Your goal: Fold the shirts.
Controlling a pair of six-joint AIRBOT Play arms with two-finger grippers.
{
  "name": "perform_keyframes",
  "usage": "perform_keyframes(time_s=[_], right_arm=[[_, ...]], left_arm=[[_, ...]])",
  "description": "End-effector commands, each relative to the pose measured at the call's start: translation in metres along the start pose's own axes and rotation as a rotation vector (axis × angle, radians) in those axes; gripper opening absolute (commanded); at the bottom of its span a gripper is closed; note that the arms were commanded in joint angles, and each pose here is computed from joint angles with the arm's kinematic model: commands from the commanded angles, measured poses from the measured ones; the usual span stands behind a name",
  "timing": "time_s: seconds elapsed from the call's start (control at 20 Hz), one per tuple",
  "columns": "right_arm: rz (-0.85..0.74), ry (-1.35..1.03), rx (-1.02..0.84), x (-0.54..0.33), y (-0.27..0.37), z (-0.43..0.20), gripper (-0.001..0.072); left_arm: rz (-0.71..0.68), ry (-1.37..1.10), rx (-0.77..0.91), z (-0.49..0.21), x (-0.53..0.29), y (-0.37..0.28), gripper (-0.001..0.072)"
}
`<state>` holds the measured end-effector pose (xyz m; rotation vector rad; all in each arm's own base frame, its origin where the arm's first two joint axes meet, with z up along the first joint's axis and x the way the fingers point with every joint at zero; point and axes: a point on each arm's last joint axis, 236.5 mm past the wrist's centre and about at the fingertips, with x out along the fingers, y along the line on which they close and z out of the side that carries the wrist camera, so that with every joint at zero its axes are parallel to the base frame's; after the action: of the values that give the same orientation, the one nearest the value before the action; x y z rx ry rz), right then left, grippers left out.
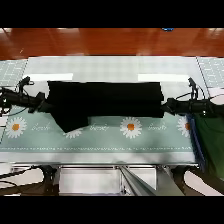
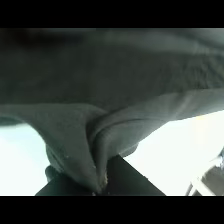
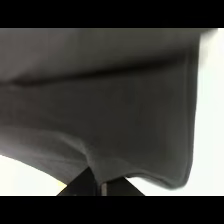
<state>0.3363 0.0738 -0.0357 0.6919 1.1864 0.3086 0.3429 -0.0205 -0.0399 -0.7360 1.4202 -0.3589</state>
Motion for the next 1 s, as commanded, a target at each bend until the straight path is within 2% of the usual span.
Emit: perform_keyframes(time_s=[0.0, 0.4, 0.75, 0.8, 0.9, 0.95], right_arm=[[0.021, -0.038, -0.004, 0.009, 0.002, 0.035, 0.0024], [0.022, -0.055, -0.001, 0.033, -0.01, 0.1, 0.0024], [0.042, -0.096, 0.014, 0.044, -0.012, 0.133, 0.0024], [0.036, -0.104, 0.027, 0.046, -0.016, 0.135, 0.0055], [0.024, -0.12, 0.06, 0.048, -0.021, 0.139, 0.0417], [0.027, -0.123, 0.074, 0.044, -0.021, 0.141, 0.0415]], left_arm=[[0.025, -0.103, -0.019, 0.059, 0.009, -0.01, 0.002], [0.009, -0.129, -0.036, 0.131, 0.034, -0.03, 0.002], [0.008, -0.119, -0.033, 0.153, 0.058, -0.029, 0.0022], [0.009, -0.108, -0.037, 0.151, 0.062, -0.028, 0.0051], [0.012, -0.073, -0.031, 0.144, 0.065, -0.028, 0.0422], [0.055, -0.071, -0.056, 0.145, 0.056, -0.019, 0.0471]])
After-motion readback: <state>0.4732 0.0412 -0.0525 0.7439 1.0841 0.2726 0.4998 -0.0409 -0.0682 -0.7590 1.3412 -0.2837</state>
